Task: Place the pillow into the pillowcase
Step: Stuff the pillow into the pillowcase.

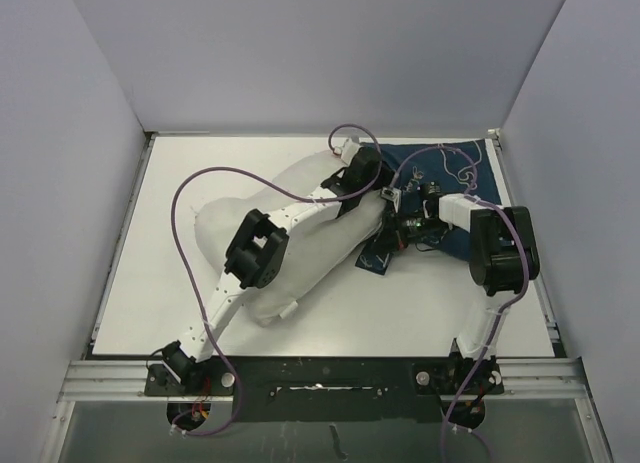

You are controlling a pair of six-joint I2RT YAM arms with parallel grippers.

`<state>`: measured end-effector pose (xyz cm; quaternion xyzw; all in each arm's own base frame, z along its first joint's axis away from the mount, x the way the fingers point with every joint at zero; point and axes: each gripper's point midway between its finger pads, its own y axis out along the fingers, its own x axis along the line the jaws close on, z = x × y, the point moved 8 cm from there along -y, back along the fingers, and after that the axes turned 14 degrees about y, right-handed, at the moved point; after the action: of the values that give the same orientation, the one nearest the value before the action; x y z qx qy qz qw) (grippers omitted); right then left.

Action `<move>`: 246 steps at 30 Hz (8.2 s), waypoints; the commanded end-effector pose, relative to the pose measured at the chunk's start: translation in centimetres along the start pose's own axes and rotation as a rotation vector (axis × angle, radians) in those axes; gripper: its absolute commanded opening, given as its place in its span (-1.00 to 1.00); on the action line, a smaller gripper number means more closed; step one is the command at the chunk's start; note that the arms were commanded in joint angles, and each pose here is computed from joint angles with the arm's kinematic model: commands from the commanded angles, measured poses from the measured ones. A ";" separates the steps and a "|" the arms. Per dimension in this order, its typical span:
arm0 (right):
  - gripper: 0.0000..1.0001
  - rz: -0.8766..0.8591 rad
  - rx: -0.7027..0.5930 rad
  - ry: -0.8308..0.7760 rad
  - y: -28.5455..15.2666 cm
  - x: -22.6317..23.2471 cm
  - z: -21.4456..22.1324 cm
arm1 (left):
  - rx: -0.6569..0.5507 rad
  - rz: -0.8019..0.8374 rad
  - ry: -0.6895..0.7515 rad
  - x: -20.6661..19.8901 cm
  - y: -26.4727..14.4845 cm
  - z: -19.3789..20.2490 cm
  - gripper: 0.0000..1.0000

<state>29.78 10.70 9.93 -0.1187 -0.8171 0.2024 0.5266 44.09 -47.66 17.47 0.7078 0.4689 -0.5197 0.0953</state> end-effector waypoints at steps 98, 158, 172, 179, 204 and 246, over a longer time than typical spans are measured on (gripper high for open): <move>0.07 0.157 -0.354 -0.521 -12.6 12.3 -10.5 | 0.086 0.685 1.681 4.4 -21.5 -7.8 -1.00; -0.74 0.146 -0.293 -0.543 -14.7 10.5 -6.3 | 0.164 0.969 1.599 5.6 -17.5 1.2 -1.00; 0.96 0.702 -0.309 -0.501 -18.2 13.9 -9.8 | 0.185 0.965 1.629 4.3 -19.6 2.5 -1.00; 0.81 0.953 -0.213 -0.472 -19.1 12.4 -9.7 | 0.167 0.946 1.627 4.3 -20.0 2.3 -1.00; -1.00 0.536 -0.379 -0.730 -16.3 20.4 -13.9 | 0.011 0.979 1.634 0.6 -20.8 -0.5 -1.00; -1.00 0.090 -0.502 -0.405 -10.9 10.4 -15.1 | 0.361 0.819 1.093 1.3 -13.6 -16.8 0.63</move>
<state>40.17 8.03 26.93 -0.2591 -0.9101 0.0530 0.3189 42.79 -30.18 35.79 0.9780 0.1939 0.0483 -0.0600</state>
